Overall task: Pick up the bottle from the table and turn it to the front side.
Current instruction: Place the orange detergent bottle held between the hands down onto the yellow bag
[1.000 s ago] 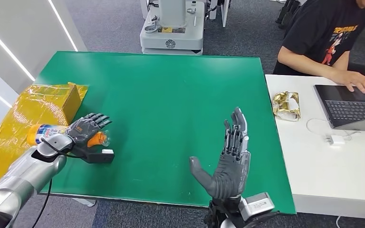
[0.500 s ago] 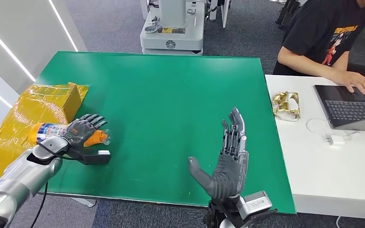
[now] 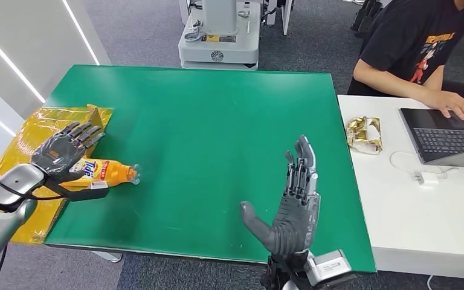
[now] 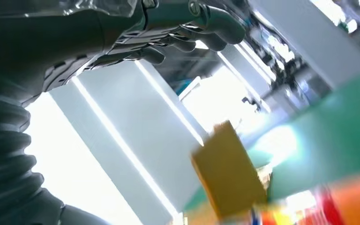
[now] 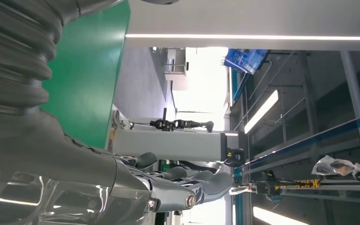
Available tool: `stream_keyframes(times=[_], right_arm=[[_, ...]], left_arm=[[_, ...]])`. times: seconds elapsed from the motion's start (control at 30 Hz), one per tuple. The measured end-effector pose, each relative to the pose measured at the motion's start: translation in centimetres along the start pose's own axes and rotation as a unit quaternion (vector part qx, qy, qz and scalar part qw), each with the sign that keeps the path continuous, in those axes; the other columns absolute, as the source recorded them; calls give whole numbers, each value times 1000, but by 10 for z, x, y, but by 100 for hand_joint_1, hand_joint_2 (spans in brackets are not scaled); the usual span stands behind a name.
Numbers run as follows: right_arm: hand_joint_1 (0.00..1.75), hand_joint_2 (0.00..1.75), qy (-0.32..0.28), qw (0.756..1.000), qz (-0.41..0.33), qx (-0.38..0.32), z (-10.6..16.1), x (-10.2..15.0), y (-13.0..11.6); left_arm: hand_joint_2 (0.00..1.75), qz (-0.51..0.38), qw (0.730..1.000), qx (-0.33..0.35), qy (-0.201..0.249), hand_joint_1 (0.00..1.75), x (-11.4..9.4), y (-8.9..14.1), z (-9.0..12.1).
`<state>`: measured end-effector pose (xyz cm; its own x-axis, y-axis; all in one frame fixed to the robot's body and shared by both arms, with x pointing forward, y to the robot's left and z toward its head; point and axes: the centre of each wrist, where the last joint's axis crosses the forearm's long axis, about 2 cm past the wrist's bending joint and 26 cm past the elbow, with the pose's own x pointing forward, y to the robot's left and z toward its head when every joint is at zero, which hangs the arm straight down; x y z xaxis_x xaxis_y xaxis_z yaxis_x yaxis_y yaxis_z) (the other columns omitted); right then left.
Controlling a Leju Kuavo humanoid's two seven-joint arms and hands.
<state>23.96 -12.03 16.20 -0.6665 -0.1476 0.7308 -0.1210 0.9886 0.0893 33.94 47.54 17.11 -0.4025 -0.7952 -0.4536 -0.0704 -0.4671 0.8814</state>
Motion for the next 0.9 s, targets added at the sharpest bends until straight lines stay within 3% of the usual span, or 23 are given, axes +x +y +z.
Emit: stream_keyframes(times=[0.13, 0.3, 0.47, 0.63, 0.7, 0.8, 0.9], right_arm=[[0, 175, -5, 1000, 3, 8, 1, 2, -1], [0, 175, -11, 1000, 13, 7, 0, 4, -4], [0, 175, -12, 1000, 21, 5, 0, 5, -6], [0, 175, -13, 1000, 25, 1, 0, 5, -6], [0, 175, -14, 999, 29, -3, 0, 5, -7], [0, 175, -19, 999, 36, -12, 0, 5, -6], [0, 175, -23, 999, 41, -16, 0, 5, -7]], left_arm=[[175, -47, 998, 49, 1, 0, 8, 16, 6], [175, -65, 985, 161, -11, 0, 26, 39, 17], [175, -18, 943, 331, -4, 0, 55, 59, 3], [175, 42, 922, 384, -5, 0, 77, 66, -9], [175, 130, 888, 440, -20, 0, 91, 72, -18], [175, 340, 772, 537, -3, 0, 138, 84, -38], [175, 488, 670, 559, 22, 0, 184, 98, -51]])
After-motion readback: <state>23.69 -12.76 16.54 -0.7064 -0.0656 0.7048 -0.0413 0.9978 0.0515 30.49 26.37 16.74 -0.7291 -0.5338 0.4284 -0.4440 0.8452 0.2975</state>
